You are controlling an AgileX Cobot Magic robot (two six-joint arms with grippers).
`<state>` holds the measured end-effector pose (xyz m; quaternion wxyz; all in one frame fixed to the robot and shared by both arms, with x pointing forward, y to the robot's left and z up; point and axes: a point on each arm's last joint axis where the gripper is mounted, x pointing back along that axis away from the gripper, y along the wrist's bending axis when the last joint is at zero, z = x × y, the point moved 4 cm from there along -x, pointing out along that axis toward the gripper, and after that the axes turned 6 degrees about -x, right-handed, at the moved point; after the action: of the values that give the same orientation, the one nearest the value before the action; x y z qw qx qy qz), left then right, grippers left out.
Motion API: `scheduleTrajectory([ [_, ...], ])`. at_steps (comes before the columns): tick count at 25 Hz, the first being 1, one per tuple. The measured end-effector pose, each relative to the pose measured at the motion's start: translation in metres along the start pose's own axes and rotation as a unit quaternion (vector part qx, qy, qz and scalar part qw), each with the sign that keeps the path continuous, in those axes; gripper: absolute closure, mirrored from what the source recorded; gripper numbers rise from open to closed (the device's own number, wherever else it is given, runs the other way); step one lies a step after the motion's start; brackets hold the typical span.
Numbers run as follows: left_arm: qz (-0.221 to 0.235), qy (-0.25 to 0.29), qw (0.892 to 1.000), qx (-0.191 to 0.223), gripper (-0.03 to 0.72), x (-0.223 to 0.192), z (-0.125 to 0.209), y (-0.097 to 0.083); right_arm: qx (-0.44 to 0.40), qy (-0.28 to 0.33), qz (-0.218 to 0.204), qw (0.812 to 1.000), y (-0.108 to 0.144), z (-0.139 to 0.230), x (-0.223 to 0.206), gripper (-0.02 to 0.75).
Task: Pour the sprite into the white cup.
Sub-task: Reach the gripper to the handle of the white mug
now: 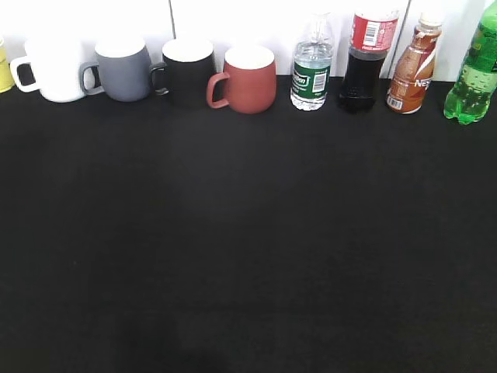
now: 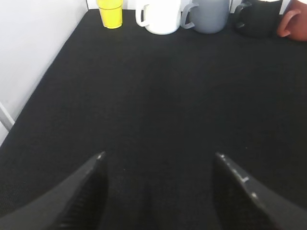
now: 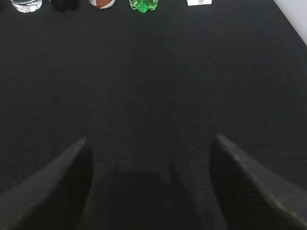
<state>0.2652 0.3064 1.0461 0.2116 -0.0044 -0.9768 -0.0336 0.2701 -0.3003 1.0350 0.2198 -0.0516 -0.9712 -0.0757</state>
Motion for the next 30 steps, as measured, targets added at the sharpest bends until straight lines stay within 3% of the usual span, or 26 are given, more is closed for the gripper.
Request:
scheduleTrajectory([
  [10, -0.008, -0.003, 1.0, -0.004, 0.18, 0.001, -0.001, 0.002, 0.0, 0.0, 0.0, 1.0, 0.0, 0.0, 0.0, 0.171],
  [11, -0.008, -0.022, 1.0, -0.004, 0.18, 0.003, -0.007, 0.002, 0.0, 0.0, 0.0, 1.0, 0.0, 0.0, 0.0, 0.171],
  [12, -0.01, -0.075, 0.997, -0.005, 0.18, 0.006, -0.022, 0.003, 0.0, 0.0, 0.0, 1.0, 0.0, 0.0, 0.0, 0.171],
  [14, -0.025, -0.172, 0.985, -0.02, 0.18, 0.001, -0.05, 0.005, 0.0, 0.0, 0.0, 1.0, 0.0, 0.0, 0.0, 0.171],
  [16, -0.03, -0.2, 0.978, -0.047, 0.18, -0.03, -0.067, 0.004, 0.0, 0.0, 0.0, 1.0, 0.0, 0.0, 0.0, 0.171],
  [20, 0.008, -0.196, 0.978, -0.068, 0.18, -0.118, -0.077, -0.01, 0.0, 0.0, 0.0, 1.0, 0.0, 0.0, 0.0, 0.171],
  [23, 0.029, -0.171, 0.985, -0.023, 0.18, -0.188, -0.073, -0.016, 0.0, 0.0, 0.0, 1.0, 0.0, 0.0, 0.0, 0.171],
  [24, 0.025, -0.185, 0.982, -0.003, 0.18, -0.206, -0.072, -0.016, 0.0, 0.0, 0.0, 1.0, 0.0, 0.0, 0.0, 0.171],
  [25, 0.017, -0.197, 0.98, 0.003, 0.18, -0.222, -0.069, -0.014, 0.0, 0.0, 0.0, 1.0, 0.0, 0.0, 0.0, 0.171],
  [30, -0.037, -0.156, 0.986, 0.036, 0.224, -0.303, -0.039, -0.003, 0.0, 0.0, 0.0, 1.0, 0.0, 0.0, 0.0, 0.171],
])
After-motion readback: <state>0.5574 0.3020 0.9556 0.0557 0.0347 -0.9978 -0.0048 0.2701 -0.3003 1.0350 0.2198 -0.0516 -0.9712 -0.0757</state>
